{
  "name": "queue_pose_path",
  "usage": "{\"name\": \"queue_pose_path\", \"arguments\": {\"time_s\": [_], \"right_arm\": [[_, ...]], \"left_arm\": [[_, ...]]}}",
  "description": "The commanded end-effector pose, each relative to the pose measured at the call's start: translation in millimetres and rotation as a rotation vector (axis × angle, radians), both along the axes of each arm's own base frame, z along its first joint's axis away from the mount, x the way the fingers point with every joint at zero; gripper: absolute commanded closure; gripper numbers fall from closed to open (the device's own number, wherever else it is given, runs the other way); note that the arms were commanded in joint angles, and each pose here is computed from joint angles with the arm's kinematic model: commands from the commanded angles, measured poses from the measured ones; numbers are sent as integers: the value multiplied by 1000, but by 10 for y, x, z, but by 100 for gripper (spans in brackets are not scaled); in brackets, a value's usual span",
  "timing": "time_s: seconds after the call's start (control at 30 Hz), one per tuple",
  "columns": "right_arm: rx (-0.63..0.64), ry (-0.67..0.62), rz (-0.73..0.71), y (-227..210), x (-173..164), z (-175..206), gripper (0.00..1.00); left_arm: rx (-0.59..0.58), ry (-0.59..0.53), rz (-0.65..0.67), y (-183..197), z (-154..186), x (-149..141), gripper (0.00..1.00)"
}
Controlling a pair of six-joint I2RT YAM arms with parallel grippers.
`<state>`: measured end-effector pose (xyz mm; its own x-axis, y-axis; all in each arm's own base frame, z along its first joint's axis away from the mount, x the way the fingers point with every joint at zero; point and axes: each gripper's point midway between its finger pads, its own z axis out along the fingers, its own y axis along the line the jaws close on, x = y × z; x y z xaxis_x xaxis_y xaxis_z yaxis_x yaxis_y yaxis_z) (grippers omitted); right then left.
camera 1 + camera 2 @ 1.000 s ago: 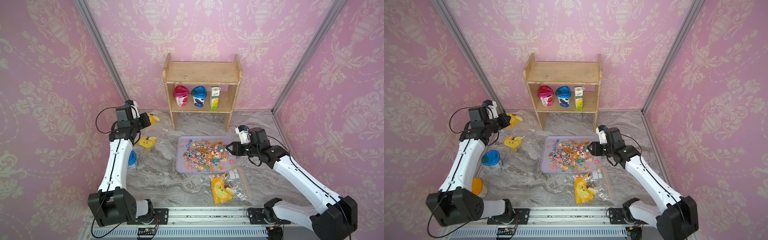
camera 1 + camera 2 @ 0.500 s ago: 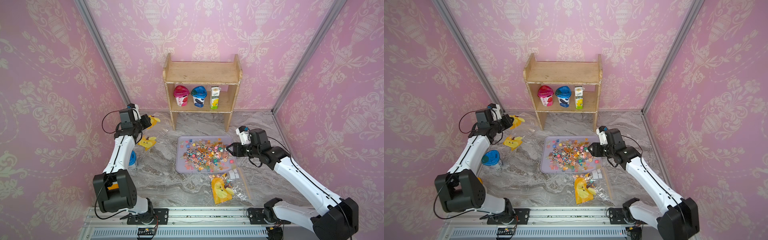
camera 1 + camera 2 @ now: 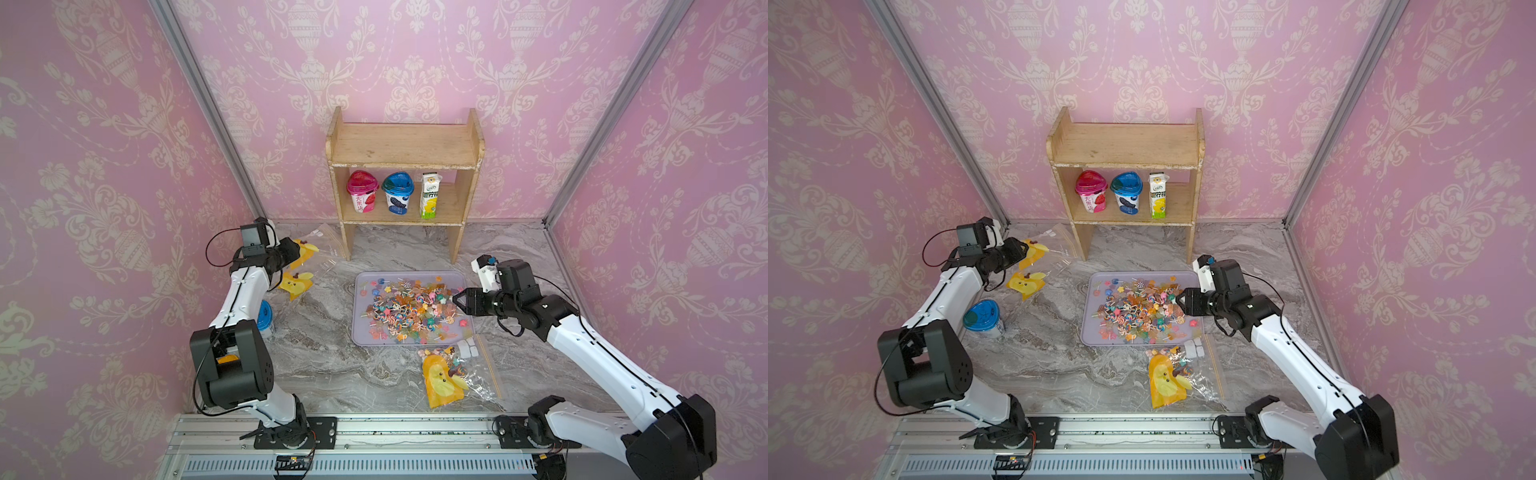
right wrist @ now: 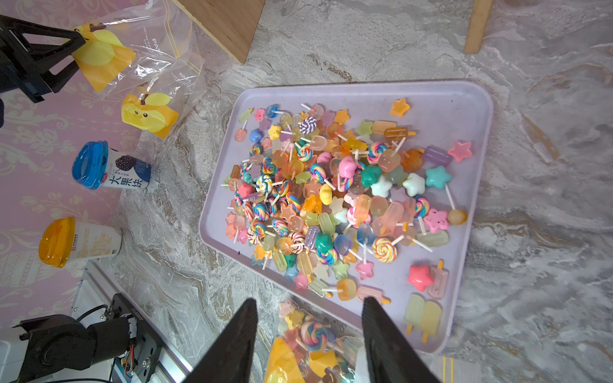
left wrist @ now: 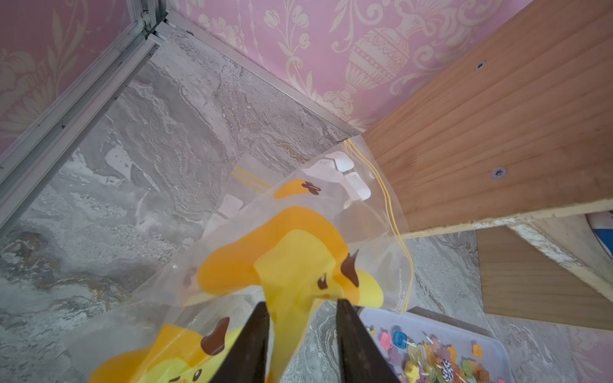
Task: Pour candies out of the ziploc bag
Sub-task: Place the ziploc bag at the center of the board.
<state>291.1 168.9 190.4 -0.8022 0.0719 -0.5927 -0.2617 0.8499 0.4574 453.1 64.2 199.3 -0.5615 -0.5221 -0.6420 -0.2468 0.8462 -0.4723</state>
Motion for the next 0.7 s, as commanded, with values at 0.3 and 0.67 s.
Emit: {"name": "queue_pose_path", "arguments": {"time_s": [0.3,0.67], "right_arm": [[15,-1,3,12,20,-4,46],[5,4,-3,-3,21,-9,43]], "left_arm": [[74,-2,43,126,230,-144,32],[117,-127,31,56,866,-363,17]]}}
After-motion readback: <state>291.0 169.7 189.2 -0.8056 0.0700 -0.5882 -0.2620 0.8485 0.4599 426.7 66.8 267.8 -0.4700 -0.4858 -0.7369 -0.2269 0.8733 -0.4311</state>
